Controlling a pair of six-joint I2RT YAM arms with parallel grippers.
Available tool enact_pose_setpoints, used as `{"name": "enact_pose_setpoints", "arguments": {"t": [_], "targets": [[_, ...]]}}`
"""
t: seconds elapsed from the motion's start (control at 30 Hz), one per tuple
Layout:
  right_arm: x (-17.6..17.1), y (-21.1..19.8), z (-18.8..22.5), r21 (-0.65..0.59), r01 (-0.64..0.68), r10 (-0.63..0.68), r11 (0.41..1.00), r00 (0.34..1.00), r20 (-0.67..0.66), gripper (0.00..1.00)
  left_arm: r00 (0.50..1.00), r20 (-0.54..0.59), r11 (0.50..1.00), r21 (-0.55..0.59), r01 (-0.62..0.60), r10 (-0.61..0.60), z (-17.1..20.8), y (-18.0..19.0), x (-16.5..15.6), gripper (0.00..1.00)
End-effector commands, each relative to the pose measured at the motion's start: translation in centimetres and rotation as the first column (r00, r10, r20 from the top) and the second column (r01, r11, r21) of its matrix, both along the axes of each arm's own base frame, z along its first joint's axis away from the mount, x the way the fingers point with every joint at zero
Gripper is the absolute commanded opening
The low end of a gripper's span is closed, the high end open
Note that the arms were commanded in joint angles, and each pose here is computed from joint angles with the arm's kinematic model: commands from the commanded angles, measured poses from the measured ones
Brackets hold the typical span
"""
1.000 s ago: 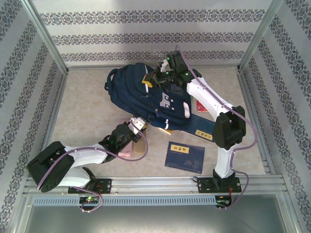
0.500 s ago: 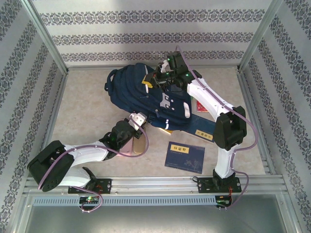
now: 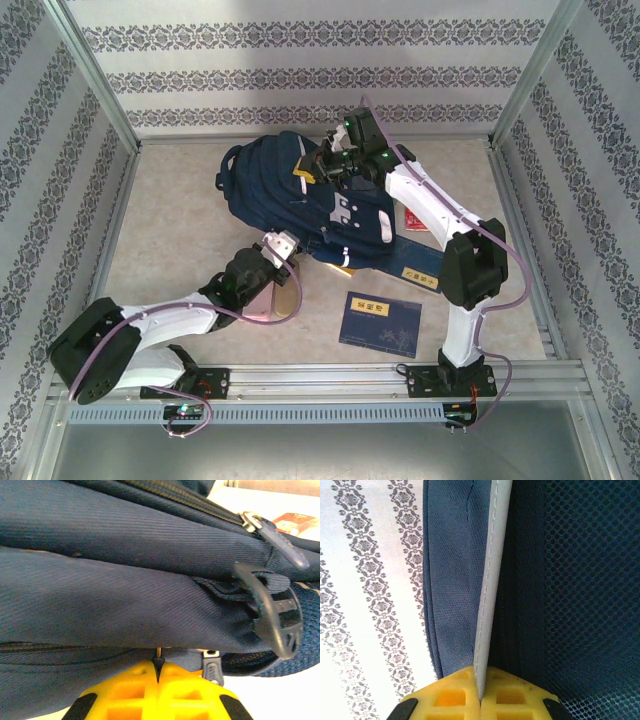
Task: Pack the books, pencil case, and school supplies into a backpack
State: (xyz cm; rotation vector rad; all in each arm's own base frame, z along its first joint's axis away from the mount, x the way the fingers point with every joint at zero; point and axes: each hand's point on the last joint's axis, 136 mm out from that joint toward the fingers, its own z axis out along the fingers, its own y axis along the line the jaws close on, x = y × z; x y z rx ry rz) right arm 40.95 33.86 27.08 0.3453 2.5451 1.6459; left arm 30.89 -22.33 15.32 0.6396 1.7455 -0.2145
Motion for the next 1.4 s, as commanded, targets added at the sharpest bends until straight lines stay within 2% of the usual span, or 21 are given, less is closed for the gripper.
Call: {"name": "enact_pose_setpoints", "arguments": {"t": [0.0, 0.27, 0.63, 0.77, 0.97, 1.1, 1.17, 1.3, 1.37], "targets": [[-0.9, -1.1, 4.2, 0.007, -0.020, 0.019, 1.000, 0.992, 0.121, 0.00, 0.997, 0.011, 0.997, -0.016, -0.073, 0.073, 0.8, 1.9, 0.4, 0.00], [-1.0, -1.9, 2.9, -0.075, -0.026, 0.037, 0.997, 0.989, 0.144, 0.00, 0.988, 0.018, 0.988, -0.002, -0.155, 0.155, 1.4, 4.1, 0.4, 0.00], [-1.0, -3.6, 1.6, -0.223, -0.037, 0.083, 0.974, 0.976, 0.203, 0.00, 0.978, -0.009, 0.977, 0.024, -0.210, 0.210, 2.7, 6.6, 0.1, 0.00], [-1.2, -5.0, 1.1, -0.346, -0.031, 0.126, 0.938, 0.959, 0.255, 0.00, 0.977, -0.019, 0.977, 0.028, -0.213, 0.214, 3.2, 7.1, -0.3, 0.00], [-2.4, -4.9, 0.7, -0.434, -0.089, 0.244, 0.897, 0.917, 0.316, 0.00, 0.979, -0.058, 0.981, 0.048, -0.190, 0.193, 3.6, 7.2, -0.7, 0.00], [-2.9, -5.2, -0.4, -0.600, -0.079, 0.348, 0.796, 0.871, 0.348, 0.00, 0.977, -0.092, 0.979, 0.083, -0.184, 0.192, 4.0, 7.3, -0.9, 0.00], [-3.1, -5.4, -0.8, -0.641, -0.073, 0.372, 0.764, 0.862, 0.345, 0.00, 0.976, -0.099, 0.979, 0.094, -0.183, 0.192, 4.5, 7.6, -1.1, 0.00], [-3.6, -5.2, -0.5, -0.624, -0.080, 0.376, 0.777, 0.855, 0.358, 0.00, 0.970, -0.140, 0.976, 0.119, -0.182, 0.198, 4.3, 8.2, -1.5, 0.00], [-3.7, -5.1, -0.3, -0.605, -0.083, 0.359, 0.792, 0.864, 0.352, 0.00, 0.968, -0.193, 0.985, 0.106, -0.140, 0.158, 3.8, 7.5, -2.1, 0.00]]}}
